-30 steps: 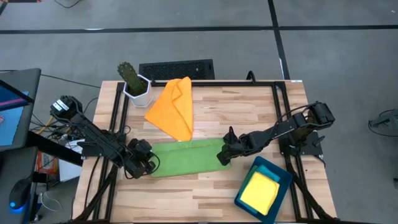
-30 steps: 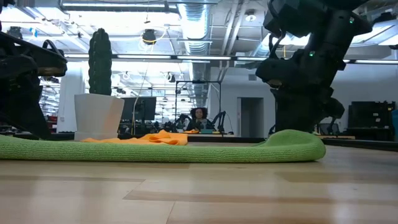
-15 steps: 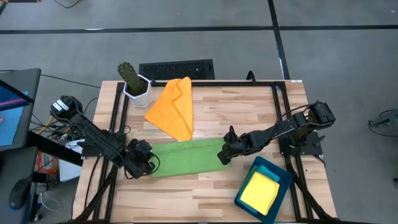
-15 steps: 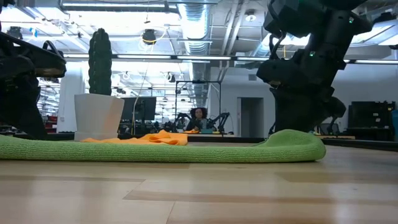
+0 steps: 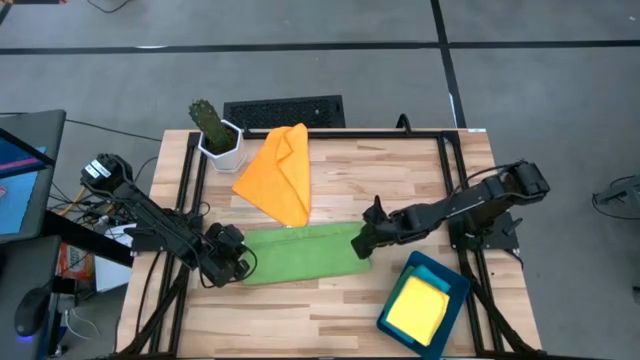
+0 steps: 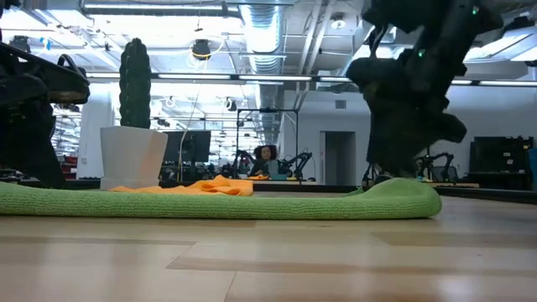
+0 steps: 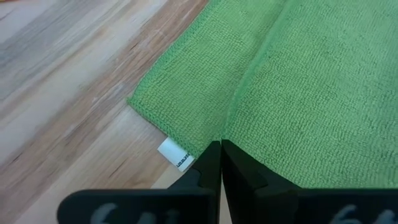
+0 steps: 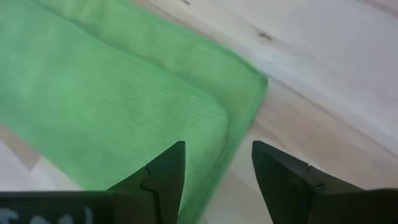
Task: Fold microfiber towels
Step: Fold the green microfiber towel
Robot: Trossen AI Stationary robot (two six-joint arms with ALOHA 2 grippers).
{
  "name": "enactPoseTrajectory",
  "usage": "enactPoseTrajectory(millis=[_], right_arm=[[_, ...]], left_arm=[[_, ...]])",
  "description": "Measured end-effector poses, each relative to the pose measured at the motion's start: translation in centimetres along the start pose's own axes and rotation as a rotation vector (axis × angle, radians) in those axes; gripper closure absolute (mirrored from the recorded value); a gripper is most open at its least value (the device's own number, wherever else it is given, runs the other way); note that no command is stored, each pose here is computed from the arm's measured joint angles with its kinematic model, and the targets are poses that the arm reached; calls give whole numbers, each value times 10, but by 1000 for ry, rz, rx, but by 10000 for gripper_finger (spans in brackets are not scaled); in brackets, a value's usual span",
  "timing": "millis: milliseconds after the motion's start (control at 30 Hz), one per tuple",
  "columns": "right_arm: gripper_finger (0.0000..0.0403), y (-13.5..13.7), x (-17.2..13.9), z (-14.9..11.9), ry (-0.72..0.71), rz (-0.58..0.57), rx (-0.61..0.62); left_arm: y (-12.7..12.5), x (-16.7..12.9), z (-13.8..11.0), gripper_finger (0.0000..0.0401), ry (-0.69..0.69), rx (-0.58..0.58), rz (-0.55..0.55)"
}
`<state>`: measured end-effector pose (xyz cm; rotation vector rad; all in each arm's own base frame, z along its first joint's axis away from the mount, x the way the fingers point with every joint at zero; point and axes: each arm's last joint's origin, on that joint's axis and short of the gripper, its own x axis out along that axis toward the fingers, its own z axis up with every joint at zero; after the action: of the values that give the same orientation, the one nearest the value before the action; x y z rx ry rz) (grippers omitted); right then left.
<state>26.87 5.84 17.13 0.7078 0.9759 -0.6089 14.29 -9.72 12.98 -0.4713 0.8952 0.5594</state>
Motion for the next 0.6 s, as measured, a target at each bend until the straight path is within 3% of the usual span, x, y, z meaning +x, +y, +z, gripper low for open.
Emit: enactPoseTrajectory(millis=[400, 600], right_arm=[[195, 10, 27, -15, 71, 19, 24], [237, 10, 24, -11, 63, 34, 29]], left_arm=[[0, 0, 0, 401, -10, 13, 0], [0, 0, 1, 401, -22, 13, 1]])
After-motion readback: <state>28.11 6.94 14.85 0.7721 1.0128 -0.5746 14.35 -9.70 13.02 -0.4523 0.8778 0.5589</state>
